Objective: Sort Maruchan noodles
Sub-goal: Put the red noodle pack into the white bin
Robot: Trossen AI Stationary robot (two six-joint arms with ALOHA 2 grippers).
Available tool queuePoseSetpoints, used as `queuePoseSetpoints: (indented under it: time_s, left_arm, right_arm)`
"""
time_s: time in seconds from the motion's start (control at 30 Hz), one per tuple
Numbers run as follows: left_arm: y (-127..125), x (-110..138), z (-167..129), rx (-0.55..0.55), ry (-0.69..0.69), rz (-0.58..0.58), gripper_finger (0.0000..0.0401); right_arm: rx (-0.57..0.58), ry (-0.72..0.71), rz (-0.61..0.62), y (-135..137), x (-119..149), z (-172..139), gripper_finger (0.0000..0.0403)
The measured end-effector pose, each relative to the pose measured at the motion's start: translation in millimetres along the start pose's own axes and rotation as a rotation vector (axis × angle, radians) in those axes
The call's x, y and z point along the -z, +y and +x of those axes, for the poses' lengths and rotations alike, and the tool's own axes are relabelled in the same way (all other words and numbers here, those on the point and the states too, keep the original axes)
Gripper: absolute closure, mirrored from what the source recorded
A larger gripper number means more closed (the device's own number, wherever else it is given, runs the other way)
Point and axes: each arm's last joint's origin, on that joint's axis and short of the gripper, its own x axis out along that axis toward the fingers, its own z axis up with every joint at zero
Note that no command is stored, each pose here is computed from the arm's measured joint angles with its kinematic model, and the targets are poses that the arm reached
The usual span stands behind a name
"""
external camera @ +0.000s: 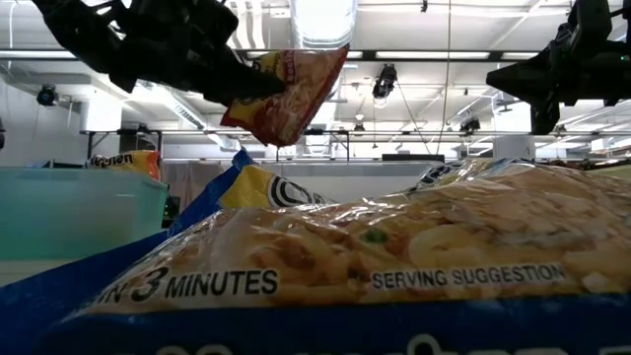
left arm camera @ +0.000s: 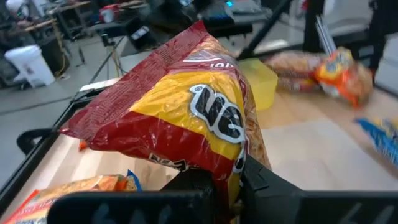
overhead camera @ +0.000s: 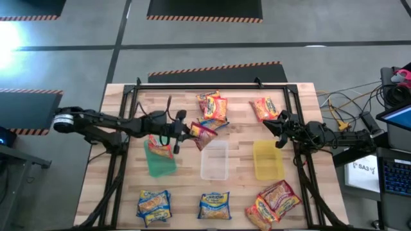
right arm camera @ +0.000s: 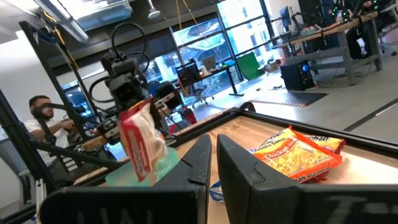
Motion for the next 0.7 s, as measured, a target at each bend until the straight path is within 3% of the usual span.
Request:
queuePoseSetpoints:
  time_s: [0.2, 0.37, 0.7]
  left_arm:
    - [-5, 2, 14, 0.023, 0.032, 0.115, 0.0400]
    - [1, -6, 29, -0.018, 0.043, 0.152, 0.0400]
    - [2, -10, 50, 0.028, 0.183, 0.187, 0.0400]
  right_arm:
    - [0.000, 0.000, 0.000, 0, 0, 0, 0.0385]
    - [0.000, 0.001, 0.000, 0, 0, 0, 0.0385]
    - [0.000, 0.000, 0.000, 0, 0, 0, 0.0385]
